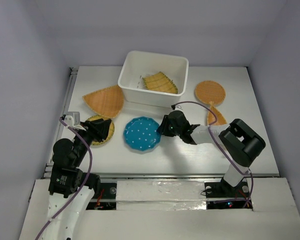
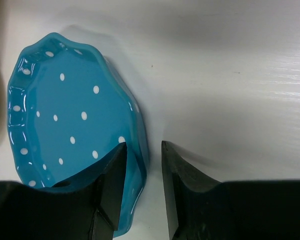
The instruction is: Place the plates into the plastic bin on the countertop
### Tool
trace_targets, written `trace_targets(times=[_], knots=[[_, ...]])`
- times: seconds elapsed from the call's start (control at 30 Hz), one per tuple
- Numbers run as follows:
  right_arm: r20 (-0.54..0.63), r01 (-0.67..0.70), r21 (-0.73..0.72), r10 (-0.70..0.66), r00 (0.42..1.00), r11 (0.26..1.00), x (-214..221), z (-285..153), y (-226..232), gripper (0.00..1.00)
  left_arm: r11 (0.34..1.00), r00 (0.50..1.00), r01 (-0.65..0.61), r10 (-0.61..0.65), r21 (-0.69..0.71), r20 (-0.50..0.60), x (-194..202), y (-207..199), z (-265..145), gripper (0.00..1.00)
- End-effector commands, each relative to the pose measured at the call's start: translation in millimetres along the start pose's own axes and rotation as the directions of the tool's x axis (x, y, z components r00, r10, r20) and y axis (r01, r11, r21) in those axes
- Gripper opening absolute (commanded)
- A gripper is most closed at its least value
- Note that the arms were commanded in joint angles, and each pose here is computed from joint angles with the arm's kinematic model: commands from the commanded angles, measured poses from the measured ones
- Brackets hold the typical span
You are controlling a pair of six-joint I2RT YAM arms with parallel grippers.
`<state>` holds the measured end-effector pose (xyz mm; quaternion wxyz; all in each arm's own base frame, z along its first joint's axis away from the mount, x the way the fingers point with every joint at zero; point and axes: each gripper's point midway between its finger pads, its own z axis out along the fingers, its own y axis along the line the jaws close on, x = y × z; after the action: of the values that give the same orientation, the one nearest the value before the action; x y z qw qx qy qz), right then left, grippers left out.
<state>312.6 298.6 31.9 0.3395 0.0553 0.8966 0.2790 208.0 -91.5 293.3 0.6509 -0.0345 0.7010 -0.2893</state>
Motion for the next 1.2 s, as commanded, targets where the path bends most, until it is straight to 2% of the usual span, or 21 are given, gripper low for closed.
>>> trace_targets(times=[0.0, 0.17, 0.3, 0.33, 0.37, 0.5, 0.57, 0.63, 0.77, 0.83, 1.0, 1.17], knots=[[-0.037, 0.064, 0.069, -0.062, 0.997, 0.996, 10.8, 3.0, -7.3, 0.40, 1.000, 0.999, -0.007, 0.006, 0.022, 0.036, -7.2, -5.1, -1.6, 0.40], [-0.059, 0.091, 0.084, -0.086, 0.995, 0.992, 16.6, 5.5, -8.8, 0.29, 1.000, 0.999, -0.010, 0.009, 0.021, 0.047, -9.2, -5.1, -3.5, 0.40], [-0.060, 0.087, 0.090, -0.082, 0.995, 0.992, 19.0, 3.5, -12.4, 0.12, 1.000, 0.999, -0.010, 0.009, 0.022, 0.047, -9.1, -5.4, -3.5, 0.40], [-0.057, 0.086, 0.093, -0.081, 0.995, 0.992, 19.1, 2.1, -13.8, 0.02, 1.000, 0.999, -0.009, 0.008, 0.021, 0.047, -9.2, -5.2, -3.5, 0.40], [-0.051, 0.085, 0.088, -0.080, 0.995, 0.993, 18.2, 0.4, -13.1, 0.00, 1.000, 0.999, -0.010, 0.009, 0.022, 0.047, -9.1, -5.4, -3.5, 0.40], [-0.010, 0.056, 0.017, -0.056, 0.998, 0.998, 12.1, -16.3, -1.8, 0.00, 1.000, 0.999, -0.010, 0.009, 0.021, 0.047, -9.2, -5.1, -3.5, 0.40], [0.037, 0.024, -0.098, -0.021, 0.999, 0.995, 1.0, -37.9, 20.1, 0.00, 1.000, 0.999, -0.010, 0.009, 0.021, 0.047, -9.2, -5.1, -3.5, 0.40], [0.042, 0.001, -0.143, 0.005, 0.999, 0.990, -1.9, -45.3, 29.6, 0.00, 1.000, 0.999, -0.010, 0.009, 0.022, 0.045, -8.8, -5.2, -3.3, 0.40], [0.113, -0.044, -0.305, 0.081, 0.990, 0.951, -26.7, -82.3, 64.2, 0.00, 1.000, 0.999, -0.009, 0.009, 0.020, 0.043, -8.3, -4.8, -2.7, 0.40], [0.106, -0.071, -0.387, 0.121, 0.987, 0.919, -33.9, -100.5, 79.5, 0.00, 1.000, 0.999, -0.009, 0.008, 0.019, 0.043, -8.4, -4.6, -2.7, 0.40], [0.136, -0.086, -0.500, 0.176, 0.975, 0.862, -53.8, -133.9, 98.1, 0.00, 1.000, 0.999, -0.009, 0.009, 0.020, 0.043, -8.3, -4.8, -2.7, 0.40], [0.204, -0.040, -0.535, 0.175, 0.963, 0.844, -81.0, -173.1, 113.4, 0.00, 1.000, 0.999, -0.009, 0.008, 0.019, 0.043, -8.4, -4.6, -2.7, 0.40]])
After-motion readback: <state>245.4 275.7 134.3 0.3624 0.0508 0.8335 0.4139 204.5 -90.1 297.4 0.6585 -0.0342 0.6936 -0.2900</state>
